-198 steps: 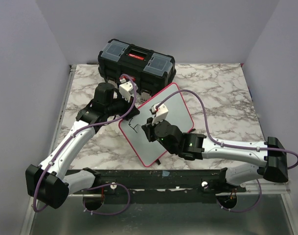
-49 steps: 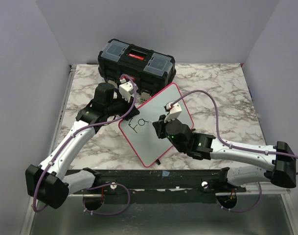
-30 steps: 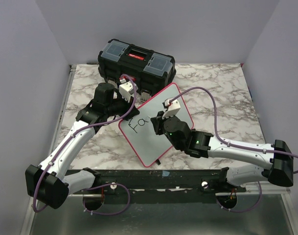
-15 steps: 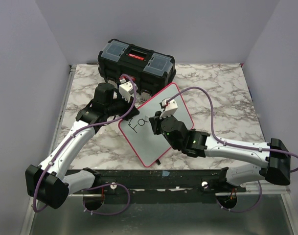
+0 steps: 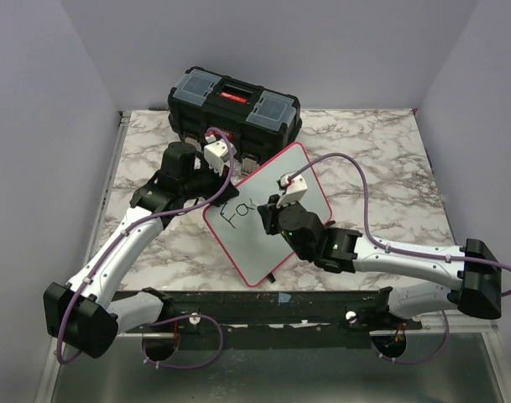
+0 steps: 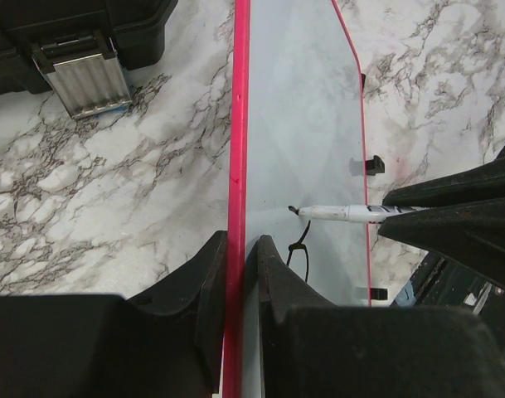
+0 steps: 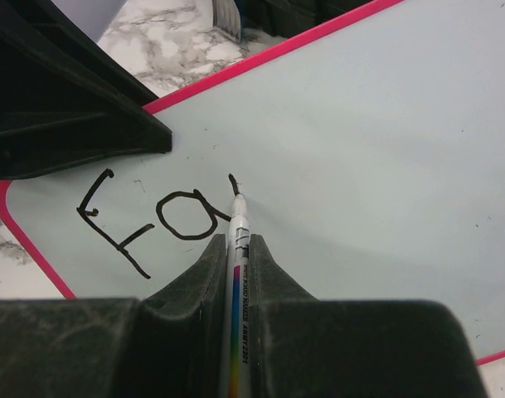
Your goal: Write a sentence on the whiteboard
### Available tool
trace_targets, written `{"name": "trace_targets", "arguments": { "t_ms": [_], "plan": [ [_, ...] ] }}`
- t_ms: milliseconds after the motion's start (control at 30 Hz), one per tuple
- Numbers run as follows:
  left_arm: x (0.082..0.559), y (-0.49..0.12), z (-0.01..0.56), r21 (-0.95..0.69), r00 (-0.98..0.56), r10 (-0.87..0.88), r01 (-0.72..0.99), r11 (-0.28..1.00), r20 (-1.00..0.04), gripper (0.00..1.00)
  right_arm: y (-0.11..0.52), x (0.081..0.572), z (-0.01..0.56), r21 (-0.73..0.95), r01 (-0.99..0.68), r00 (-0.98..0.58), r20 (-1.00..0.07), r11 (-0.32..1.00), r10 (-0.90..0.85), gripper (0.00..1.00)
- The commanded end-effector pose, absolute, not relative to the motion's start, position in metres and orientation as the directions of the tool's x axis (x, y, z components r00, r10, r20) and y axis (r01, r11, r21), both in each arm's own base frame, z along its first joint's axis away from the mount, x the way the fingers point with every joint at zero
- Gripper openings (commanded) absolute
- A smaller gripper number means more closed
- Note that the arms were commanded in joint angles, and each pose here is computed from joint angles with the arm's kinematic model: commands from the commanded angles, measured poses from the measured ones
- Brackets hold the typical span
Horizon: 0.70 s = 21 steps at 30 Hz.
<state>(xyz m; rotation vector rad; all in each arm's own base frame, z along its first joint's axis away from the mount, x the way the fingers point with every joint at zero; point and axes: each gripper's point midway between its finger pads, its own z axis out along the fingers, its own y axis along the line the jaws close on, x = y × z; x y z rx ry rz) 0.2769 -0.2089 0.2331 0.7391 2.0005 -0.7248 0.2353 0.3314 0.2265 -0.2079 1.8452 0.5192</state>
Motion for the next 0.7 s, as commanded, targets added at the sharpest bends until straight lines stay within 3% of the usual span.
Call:
{"name": "trace_targets", "arguments": {
  "t_ms": [0, 300, 667],
  "plan": [
    [0.282, -0.204, 0.245, -0.125, -0.373, 0.253, 0.743, 0.657, -0.893, 0.00, 0.323, 0.230, 0.204, 0.225, -0.382, -0.374, -0.925, 0.896, 0.073, 0.01],
    [0.282, -0.204, 0.246, -0.123, -0.370, 0.251, 0.744, 0.657, -0.895, 0.00, 0.317, 0.225, 0.202, 0.223, -0.380, -0.397, -0.916, 0.898, 0.059, 0.01],
    [0.283, -0.204, 0.247, -0.119, -0.368, 0.254, 0.743, 0.659, -0.894, 0.00, 0.321, 0.227, 0.252, 0.254, -0.425, -0.333, -0.936, 0.869, 0.111, 0.01]
  ]
}}
